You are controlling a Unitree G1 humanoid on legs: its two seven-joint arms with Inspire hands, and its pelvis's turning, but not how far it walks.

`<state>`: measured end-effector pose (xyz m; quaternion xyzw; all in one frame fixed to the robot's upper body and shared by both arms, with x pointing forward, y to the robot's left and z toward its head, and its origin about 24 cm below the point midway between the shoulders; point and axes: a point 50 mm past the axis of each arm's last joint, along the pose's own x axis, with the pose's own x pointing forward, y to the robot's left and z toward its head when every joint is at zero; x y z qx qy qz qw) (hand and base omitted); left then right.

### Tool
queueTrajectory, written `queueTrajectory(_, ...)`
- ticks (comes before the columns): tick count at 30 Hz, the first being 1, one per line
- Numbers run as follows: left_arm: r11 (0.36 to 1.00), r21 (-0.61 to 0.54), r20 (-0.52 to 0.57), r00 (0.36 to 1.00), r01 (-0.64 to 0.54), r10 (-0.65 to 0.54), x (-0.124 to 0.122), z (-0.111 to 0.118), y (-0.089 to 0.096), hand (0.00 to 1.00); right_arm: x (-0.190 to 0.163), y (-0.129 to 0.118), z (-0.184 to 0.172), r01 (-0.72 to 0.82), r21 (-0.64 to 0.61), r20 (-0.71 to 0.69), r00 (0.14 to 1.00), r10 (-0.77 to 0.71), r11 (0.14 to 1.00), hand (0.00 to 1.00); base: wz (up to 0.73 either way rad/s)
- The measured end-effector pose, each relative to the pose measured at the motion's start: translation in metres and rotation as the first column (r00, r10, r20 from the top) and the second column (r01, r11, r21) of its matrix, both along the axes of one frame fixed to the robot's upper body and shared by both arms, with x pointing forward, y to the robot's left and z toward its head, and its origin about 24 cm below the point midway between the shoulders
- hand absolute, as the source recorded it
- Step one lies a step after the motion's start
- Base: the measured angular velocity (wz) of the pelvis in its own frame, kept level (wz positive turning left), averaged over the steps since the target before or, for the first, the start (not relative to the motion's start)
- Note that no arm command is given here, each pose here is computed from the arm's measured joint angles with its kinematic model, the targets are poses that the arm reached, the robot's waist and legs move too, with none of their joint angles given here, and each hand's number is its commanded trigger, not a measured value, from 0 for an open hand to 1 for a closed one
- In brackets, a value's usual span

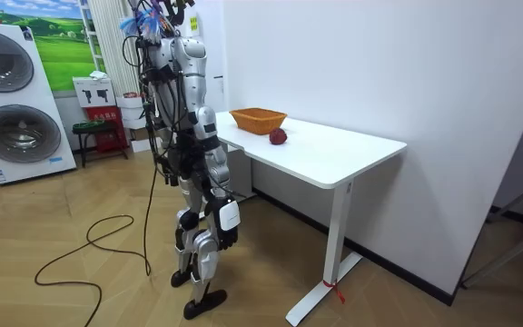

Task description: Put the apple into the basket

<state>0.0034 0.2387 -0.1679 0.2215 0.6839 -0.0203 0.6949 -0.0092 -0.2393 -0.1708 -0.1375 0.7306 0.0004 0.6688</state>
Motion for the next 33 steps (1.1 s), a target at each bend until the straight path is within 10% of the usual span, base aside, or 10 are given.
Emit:
queueTrajectory(11, 0.999, -0.018, -0.01, 0.999, -0.045, 0.045, -0.005, -0.001, -0.004, 0.0, -0.001, -0.001, 0.0, 0.098, -0.027, 0.025, 0.995, -0.097, 0.995, 0.0, 0.0)
queueTrajectory(17, 0.998, -0.019, 0.008, 0.998, -0.061, 0.061, -0.005, -0.001, -0.004, 0.0, -0.011, -0.005, 0.001, 0.44, -0.074, 0.11, 0.895, -0.431, 0.895, 0.0, 0.0)
queueTrajectory(22, 0.994, 0.022, 0.038, 0.994, -0.108, 0.107, -0.009, 0.0, 0.001, 0.0, -0.003, -0.011, 0.003, 0.897, -0.001, 0.283, 0.424, -0.861, 0.441, 0.0, 0.0)
queueTrajectory(27, 0.976, 0.067, 0.115, 0.973, -0.207, 0.198, -0.015, 0.005, 0.015, 0.0, 0.024, -0.04, 0.016, 0.984, 0.175, 0.423, -0.107, -0.9, -0.035, 0.0, -0.05)
queueTrajectory(33, 0.962, 0.107, 0.183, 0.956, -0.252, 0.23, -0.018, 0.011, 0.029, 0.0, 0.06, -0.075, 0.046, 0.943, 0.3, 0.593, -0.3, -0.747, -0.141, 0.0, -0.04)
